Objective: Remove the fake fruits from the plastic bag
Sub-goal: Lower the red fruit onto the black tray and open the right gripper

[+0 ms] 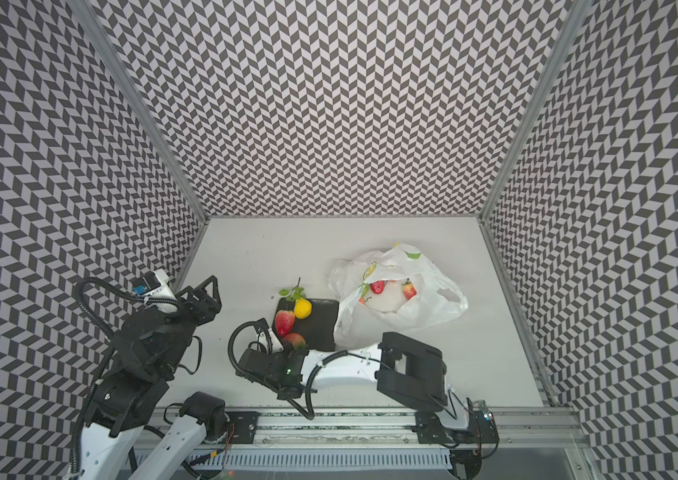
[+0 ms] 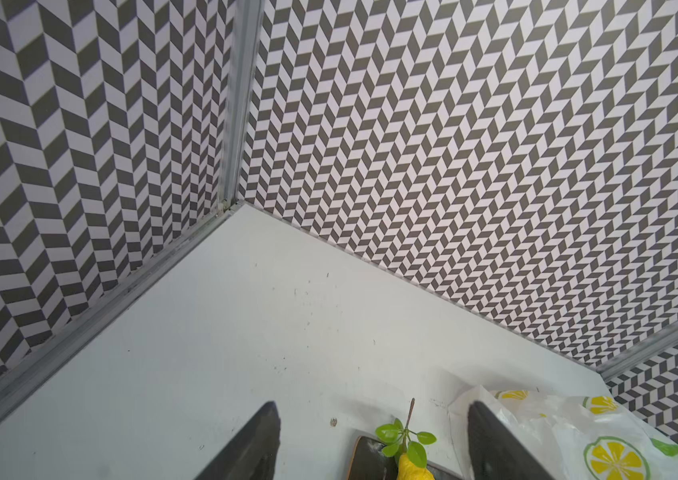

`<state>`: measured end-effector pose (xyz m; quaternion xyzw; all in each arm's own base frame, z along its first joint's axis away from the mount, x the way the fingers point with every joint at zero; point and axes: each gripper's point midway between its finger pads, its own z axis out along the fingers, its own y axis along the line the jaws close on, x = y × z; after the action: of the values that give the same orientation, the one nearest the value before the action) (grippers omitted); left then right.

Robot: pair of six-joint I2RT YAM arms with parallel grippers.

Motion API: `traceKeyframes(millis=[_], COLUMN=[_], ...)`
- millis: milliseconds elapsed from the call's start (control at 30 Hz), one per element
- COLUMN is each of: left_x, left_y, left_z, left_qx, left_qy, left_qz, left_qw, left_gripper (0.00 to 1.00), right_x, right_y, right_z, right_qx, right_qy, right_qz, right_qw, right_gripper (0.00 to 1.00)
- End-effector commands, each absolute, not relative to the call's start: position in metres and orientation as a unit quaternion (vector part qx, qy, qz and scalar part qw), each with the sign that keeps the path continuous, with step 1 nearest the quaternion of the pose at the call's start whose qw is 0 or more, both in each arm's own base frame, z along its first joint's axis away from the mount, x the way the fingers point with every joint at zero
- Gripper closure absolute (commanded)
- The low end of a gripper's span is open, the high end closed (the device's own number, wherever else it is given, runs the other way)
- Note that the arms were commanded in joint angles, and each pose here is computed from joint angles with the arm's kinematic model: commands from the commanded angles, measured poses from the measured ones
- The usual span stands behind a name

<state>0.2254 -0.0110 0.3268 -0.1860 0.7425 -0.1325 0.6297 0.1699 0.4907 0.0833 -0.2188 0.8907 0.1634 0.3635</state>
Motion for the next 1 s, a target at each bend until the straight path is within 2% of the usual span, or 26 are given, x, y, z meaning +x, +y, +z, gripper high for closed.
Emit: traceKeyframes(millis=[0,333,533,733,967], left_x=[0.218,0.22,0.222,0.223,0.224], left_y=[-0.001,-0.004,-0.006,-0.006,-0.007], left_z=[0.329,0.322,0.32,0.32,0.321], left_qx=[-0.199,-0.195,-0.193,-0.192,-0.191], left_qy=[0.739,0.743,0.746,0.746,0.745], left_qz=[-0.116,-0.12,-0.12,-0.121,-0.122], left_qw=[0.633,0.628,0.626,0.627,0.627], left_gripper=[0.28,0.3,0.3,0.3,0.3], right_x=[0.182,0.191,0.191,0.19,0.191], right_y=[0.495,0.494,0.496,0.501,0.5], right_z=[0.088,0.074,0.068,0.077,0.095], right_qx=[-0.19,-0.187,-0.19,-0.193,-0.188], right_qy=[0.888,0.891,0.894,0.895,0.891], right_qz=[0.158,0.135,0.125,0.126,0.138], right_qw=[0.388,0.392,0.386,0.383,0.39], right_gripper=[0.55,0.51,0.43,0.34,0.31])
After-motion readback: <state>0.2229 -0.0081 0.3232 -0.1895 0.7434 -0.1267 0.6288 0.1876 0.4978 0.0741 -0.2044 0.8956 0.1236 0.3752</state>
